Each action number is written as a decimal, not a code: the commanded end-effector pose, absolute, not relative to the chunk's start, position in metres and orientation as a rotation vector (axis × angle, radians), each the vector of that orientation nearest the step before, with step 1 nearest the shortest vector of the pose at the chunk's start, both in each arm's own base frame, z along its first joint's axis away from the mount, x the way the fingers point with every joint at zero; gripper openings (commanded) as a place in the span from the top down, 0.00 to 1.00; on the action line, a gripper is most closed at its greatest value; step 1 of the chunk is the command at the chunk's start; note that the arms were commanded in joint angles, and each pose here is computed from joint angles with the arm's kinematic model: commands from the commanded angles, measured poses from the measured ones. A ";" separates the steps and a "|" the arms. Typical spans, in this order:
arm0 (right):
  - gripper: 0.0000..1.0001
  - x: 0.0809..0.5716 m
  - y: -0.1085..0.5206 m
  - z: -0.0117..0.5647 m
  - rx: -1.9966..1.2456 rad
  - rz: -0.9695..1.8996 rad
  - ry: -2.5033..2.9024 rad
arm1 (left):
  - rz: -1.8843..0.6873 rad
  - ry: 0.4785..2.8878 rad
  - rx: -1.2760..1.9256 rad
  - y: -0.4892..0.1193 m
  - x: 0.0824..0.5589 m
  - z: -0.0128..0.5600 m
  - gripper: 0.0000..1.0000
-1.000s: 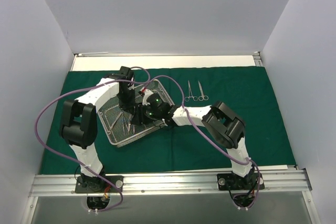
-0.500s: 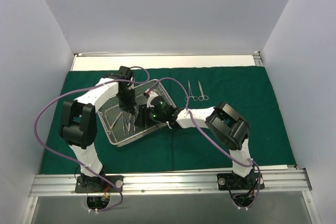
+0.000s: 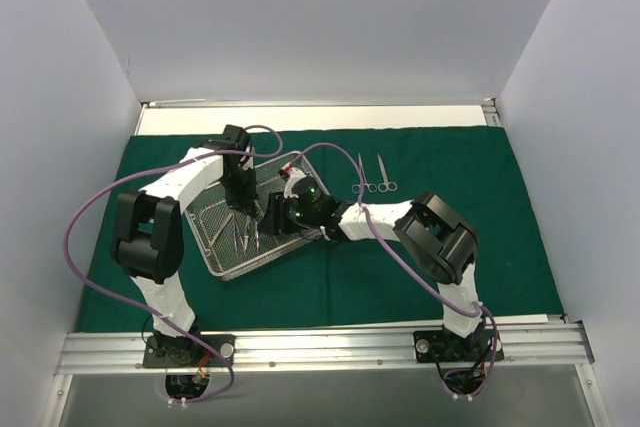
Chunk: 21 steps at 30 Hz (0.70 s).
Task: Open and lay out the surgical kit
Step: Pick up the medical item from the container.
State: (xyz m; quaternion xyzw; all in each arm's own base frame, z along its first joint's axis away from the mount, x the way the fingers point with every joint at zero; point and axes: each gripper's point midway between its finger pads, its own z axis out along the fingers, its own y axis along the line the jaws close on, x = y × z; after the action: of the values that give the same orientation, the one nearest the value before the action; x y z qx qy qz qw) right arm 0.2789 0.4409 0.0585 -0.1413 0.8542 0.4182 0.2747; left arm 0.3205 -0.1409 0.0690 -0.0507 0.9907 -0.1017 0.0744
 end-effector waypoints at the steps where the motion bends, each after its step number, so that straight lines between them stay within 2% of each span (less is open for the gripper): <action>1: 0.59 0.287 0.458 0.079 -0.390 1.198 2.223 | -0.377 2.896 -0.144 -0.148 0.333 0.098 0.98; 16: 0.61 0.286 0.468 0.059 -0.390 1.235 2.260 | -0.405 2.895 -0.146 -0.151 0.333 0.101 0.98; 19: 0.66 0.285 0.473 0.058 -0.403 1.246 2.259 | -0.412 2.894 -0.147 -0.152 0.333 0.102 0.98; 21: 0.76 0.285 0.474 0.060 -0.419 1.251 2.247 | -0.410 2.894 -0.150 -0.151 0.333 0.101 0.98</action>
State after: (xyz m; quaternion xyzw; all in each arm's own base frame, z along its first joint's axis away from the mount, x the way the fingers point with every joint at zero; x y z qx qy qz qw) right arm 0.2784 0.4588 0.0417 -0.1431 0.8517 0.4403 0.2454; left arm 0.3218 -0.1460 0.0742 -0.0492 0.9893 -0.1154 0.0739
